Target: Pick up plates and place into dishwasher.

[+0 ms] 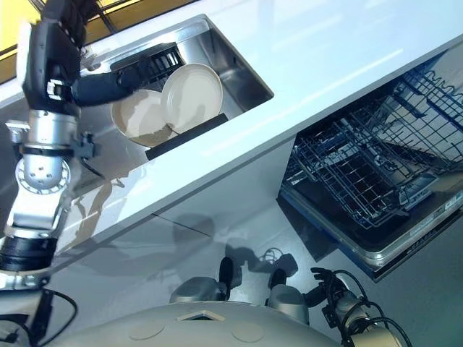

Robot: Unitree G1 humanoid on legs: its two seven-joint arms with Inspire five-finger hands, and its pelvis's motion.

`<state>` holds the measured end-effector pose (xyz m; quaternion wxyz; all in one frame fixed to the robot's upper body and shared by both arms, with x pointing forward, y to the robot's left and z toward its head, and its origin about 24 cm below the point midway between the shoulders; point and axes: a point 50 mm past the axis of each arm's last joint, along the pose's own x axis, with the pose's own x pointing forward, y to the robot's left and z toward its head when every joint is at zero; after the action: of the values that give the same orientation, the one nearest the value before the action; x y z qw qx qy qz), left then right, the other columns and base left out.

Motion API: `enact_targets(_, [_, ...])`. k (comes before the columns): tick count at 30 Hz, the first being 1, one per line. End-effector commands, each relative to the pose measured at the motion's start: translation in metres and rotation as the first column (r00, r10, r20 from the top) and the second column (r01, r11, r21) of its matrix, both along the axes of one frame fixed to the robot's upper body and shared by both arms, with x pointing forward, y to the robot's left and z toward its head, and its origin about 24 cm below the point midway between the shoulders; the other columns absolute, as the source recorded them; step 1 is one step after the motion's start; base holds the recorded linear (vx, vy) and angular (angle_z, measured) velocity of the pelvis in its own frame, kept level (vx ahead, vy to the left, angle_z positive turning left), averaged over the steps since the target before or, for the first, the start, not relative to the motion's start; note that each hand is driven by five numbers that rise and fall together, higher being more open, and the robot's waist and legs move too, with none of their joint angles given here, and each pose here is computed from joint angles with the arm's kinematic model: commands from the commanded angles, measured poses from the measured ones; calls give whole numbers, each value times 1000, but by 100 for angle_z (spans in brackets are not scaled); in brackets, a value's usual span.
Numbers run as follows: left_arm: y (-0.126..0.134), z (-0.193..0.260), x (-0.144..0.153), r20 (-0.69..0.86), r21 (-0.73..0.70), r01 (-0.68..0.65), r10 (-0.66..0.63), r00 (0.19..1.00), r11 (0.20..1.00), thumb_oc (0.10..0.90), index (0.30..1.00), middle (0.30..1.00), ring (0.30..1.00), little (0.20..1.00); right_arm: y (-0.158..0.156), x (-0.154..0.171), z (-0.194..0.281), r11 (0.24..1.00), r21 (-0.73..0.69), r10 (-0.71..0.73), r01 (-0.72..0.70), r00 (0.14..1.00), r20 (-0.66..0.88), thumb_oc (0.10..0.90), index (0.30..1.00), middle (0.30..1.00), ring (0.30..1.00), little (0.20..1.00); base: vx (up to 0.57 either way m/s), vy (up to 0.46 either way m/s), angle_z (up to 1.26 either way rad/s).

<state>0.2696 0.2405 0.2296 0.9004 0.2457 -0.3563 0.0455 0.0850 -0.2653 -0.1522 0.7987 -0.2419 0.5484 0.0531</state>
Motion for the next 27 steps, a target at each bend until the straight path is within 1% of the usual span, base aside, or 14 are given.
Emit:
enact_targets(1, [16, 43, 13, 129, 44, -137, 130, 983, 990, 800, 900, 900, 900, 900, 6, 3, 0, 999, 21, 48, -48, 999, 6, 800, 900, 900, 900, 900, 92, 100, -16])
enact_targets(5, [38, 37, 25, 27, 159, -257, 256, 966, 953, 800, 900, 900, 900, 900, 0, 1, 1, 999, 2, 42, -42, 999, -11, 800, 900, 900, 900, 900, 79, 98, -13])
enact_targets(10, [57, 34, 33, -57, 209, -299, 317, 947, 931, 800, 900, 900, 900, 900, -6, 2, 3, 999, -13, 39, -39, 999, -7, 800, 900, 900, 900, 900, 61, 76, -10])
enact_targets(19, [83, 39, 37, -114, 182, -383, 407, 906, 906, 800, 900, 900, 900, 900, -11, 3, 6, 998, -31, 52, -52, 999, 5, 800, 900, 900, 900, 900, 54, 63, -9])
enact_targets(23, [90, 44, 38, -107, 147, -416, 433, 895, 897, 800, 900, 900, 900, 900, -12, 8, 8, 998, -33, 59, -59, 998, 25, 800, 900, 900, 900, 900, -3, 45, -13])
enact_targets(27, [92, 52, 39, -99, 107, -417, 427, 899, 902, 800, 900, 900, 900, 900, -14, 15, 11, 997, -36, 71, -69, 997, 44, 800, 900, 900, 900, 900, -1, 30, -10])
